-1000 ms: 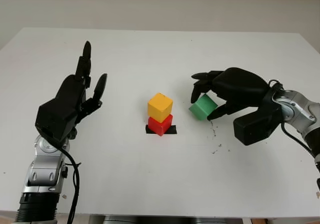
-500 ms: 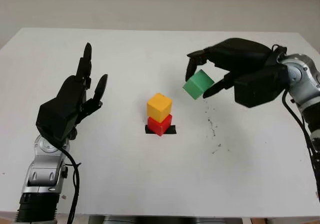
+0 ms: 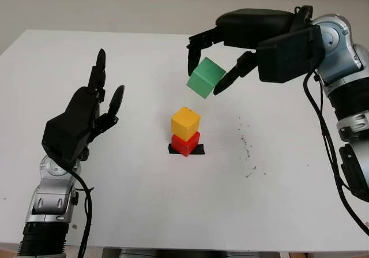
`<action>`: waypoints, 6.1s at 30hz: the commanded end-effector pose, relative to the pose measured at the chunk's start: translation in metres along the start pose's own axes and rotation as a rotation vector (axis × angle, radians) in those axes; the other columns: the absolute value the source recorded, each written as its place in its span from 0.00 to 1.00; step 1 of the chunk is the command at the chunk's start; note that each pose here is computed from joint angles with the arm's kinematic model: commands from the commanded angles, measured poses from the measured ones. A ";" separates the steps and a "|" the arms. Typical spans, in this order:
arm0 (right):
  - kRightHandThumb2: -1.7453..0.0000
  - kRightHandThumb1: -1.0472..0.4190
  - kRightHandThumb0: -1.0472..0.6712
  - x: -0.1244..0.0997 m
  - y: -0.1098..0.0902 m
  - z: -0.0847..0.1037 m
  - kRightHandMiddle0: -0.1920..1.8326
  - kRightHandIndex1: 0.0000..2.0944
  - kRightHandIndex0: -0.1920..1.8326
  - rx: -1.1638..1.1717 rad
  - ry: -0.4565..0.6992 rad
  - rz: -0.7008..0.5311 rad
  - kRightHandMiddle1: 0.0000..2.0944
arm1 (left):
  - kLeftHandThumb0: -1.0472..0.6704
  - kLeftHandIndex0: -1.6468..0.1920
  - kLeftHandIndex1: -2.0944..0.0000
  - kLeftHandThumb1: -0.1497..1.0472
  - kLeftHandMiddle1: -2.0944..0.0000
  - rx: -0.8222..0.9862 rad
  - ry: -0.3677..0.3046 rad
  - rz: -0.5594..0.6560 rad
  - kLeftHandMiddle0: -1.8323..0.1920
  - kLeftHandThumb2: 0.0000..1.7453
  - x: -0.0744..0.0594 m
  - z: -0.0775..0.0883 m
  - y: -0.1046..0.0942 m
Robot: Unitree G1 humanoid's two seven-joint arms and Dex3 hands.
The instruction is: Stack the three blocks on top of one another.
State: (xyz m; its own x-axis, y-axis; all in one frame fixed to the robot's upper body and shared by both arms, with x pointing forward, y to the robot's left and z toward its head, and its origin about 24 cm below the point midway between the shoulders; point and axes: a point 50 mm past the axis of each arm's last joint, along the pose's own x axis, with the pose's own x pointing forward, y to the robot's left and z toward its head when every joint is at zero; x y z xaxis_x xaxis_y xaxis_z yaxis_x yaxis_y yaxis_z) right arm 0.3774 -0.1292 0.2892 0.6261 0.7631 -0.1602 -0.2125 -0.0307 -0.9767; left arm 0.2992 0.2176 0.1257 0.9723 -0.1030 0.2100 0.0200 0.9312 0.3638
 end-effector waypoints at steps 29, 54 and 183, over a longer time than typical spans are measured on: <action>0.97 0.09 0.35 0.026 0.016 0.011 0.31 0.03 0.28 0.015 -0.043 0.119 0.71 | 0.14 1.00 1.00 1.00 1.00 -0.014 -0.024 -0.001 1.00 0.36 -0.001 0.003 -0.003; 0.97 0.08 0.33 0.029 0.027 0.004 0.30 0.02 0.27 0.194 0.024 0.186 0.69 | 0.15 1.00 1.00 1.00 1.00 -0.016 -0.023 -0.011 1.00 0.36 -0.002 0.005 -0.003; 0.59 0.00 0.13 -0.027 0.201 -0.017 0.00 0.00 0.00 1.308 0.208 -0.885 0.00 | 0.13 1.00 1.00 1.00 1.00 -0.153 -0.021 0.063 1.00 0.38 -0.002 -0.014 -0.019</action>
State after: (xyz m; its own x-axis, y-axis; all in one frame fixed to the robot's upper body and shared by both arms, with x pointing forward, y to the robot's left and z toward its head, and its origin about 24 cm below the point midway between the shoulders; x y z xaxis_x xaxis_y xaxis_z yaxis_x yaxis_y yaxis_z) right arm 0.3339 -0.1686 0.0953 0.9616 0.1427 0.2345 -0.1445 0.9895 -0.0095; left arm 0.2984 0.2065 0.1030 0.9730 -0.0433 0.2268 -0.0076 0.9757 0.2191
